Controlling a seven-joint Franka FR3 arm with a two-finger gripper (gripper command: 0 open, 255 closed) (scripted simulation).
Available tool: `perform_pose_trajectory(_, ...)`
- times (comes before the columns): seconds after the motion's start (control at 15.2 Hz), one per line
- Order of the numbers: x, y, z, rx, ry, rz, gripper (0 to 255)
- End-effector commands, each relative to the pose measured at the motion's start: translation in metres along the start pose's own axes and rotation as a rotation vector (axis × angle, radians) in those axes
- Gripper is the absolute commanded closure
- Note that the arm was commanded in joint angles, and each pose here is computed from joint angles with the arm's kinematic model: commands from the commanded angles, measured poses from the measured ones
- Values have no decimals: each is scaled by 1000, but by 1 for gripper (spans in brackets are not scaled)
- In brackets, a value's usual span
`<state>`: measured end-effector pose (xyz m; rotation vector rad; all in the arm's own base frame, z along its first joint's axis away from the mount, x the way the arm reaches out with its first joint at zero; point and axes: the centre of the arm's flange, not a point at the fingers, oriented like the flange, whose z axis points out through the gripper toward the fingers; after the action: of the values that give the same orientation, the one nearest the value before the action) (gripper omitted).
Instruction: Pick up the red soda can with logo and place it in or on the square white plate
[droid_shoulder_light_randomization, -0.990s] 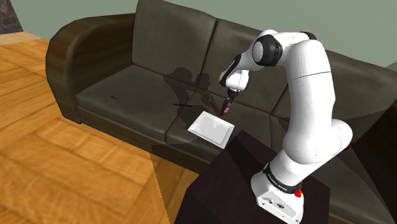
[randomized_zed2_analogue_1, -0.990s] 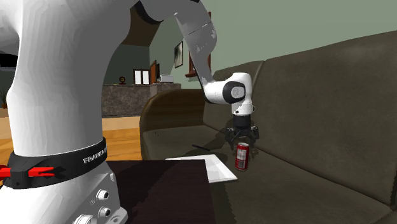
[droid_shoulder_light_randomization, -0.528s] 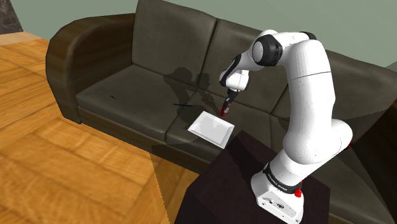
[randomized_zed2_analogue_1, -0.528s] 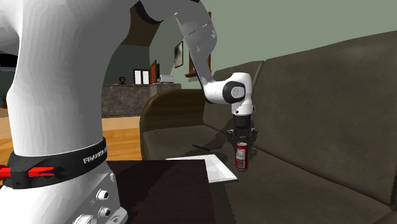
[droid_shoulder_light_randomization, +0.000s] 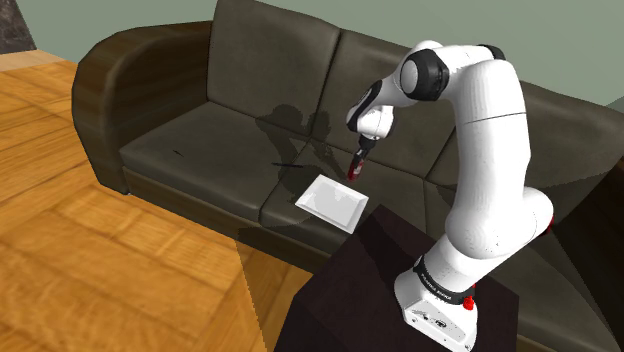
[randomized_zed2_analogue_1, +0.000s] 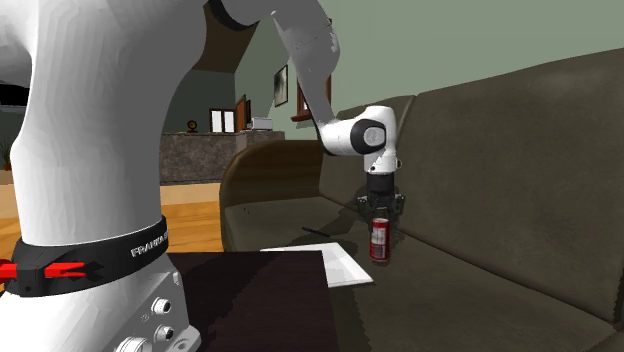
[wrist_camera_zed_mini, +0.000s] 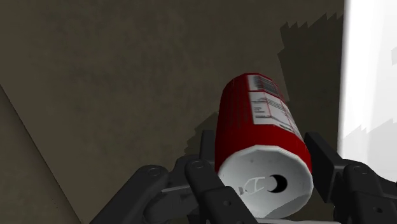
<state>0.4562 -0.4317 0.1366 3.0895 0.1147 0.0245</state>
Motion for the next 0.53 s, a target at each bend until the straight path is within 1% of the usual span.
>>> perform_pose_trajectory(0.0, 0, 1, -11, 0, 0, 0, 255)
perform_pose_trajectory(0.46, 0, 3, -48, 0, 0, 0, 255)
